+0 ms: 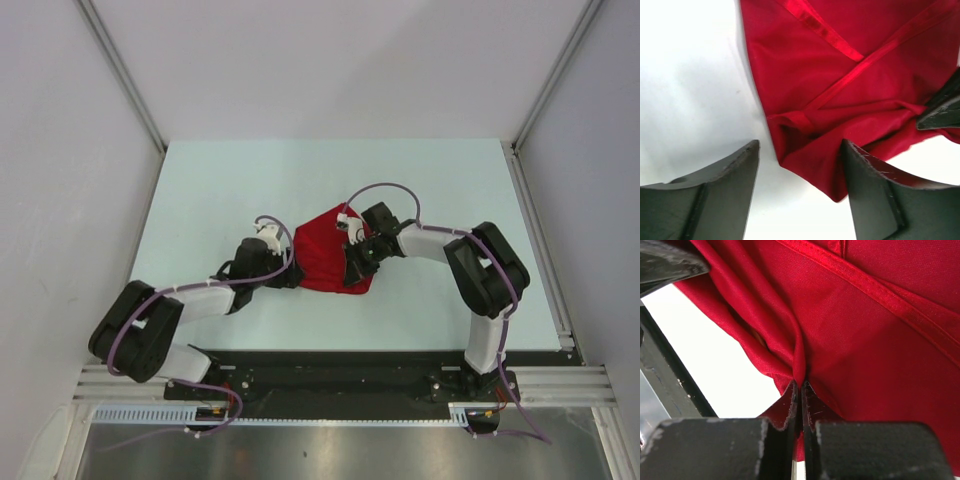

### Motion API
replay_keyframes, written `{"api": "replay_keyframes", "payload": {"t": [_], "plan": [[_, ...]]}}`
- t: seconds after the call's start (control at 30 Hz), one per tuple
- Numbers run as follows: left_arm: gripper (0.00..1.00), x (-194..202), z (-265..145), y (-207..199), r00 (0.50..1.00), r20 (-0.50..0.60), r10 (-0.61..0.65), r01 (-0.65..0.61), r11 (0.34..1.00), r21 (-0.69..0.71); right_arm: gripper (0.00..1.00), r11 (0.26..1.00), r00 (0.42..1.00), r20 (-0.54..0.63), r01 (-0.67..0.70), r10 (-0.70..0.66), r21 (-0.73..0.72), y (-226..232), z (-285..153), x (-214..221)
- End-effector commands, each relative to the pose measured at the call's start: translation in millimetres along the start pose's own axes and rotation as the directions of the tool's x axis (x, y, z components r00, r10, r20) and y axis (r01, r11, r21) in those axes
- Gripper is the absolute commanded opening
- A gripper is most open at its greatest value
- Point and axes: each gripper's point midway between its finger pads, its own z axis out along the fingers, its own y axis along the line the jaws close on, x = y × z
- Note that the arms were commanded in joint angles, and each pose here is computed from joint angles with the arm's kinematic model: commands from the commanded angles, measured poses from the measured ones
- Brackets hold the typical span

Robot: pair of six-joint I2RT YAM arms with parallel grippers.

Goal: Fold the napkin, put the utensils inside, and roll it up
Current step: Roll the napkin with the utensil

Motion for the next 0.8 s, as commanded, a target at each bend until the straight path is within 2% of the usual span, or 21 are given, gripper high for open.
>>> {"api": "replay_keyframes", "payload": {"t": [0.0, 0.13, 0.4, 0.77], "plan": [[0.68, -28.4, 5.6, 0.3, 0.997, 0.076, 0.022, -0.021, 1.000, -0.021, 0.00, 0.994, 0.992, -0.112, -0.045, 0.057, 0.099, -30.3, 15.1, 39.0], [0.64, -34.4, 7.3, -2.3, 0.995, 0.088, 0.040, -0.040, 0.999, -0.011, 0.00, 0.995, 0.991, -0.117, -0.050, 0.060, 0.090, -29.3, 16.1, 40.6], [0.64, -39.1, 9.5, -7.4, 0.990, 0.111, 0.090, -0.093, 0.995, 0.020, 0.00, 0.995, 0.989, -0.129, -0.060, 0.070, 0.082, -29.1, 17.3, 44.2], [0.49, -40.8, 12.4, -16.5, 0.985, 0.124, 0.119, -0.125, 0.991, 0.047, 0.00, 0.995, 0.987, -0.139, -0.067, 0.077, 0.074, -28.7, 19.0, 46.4]]}}
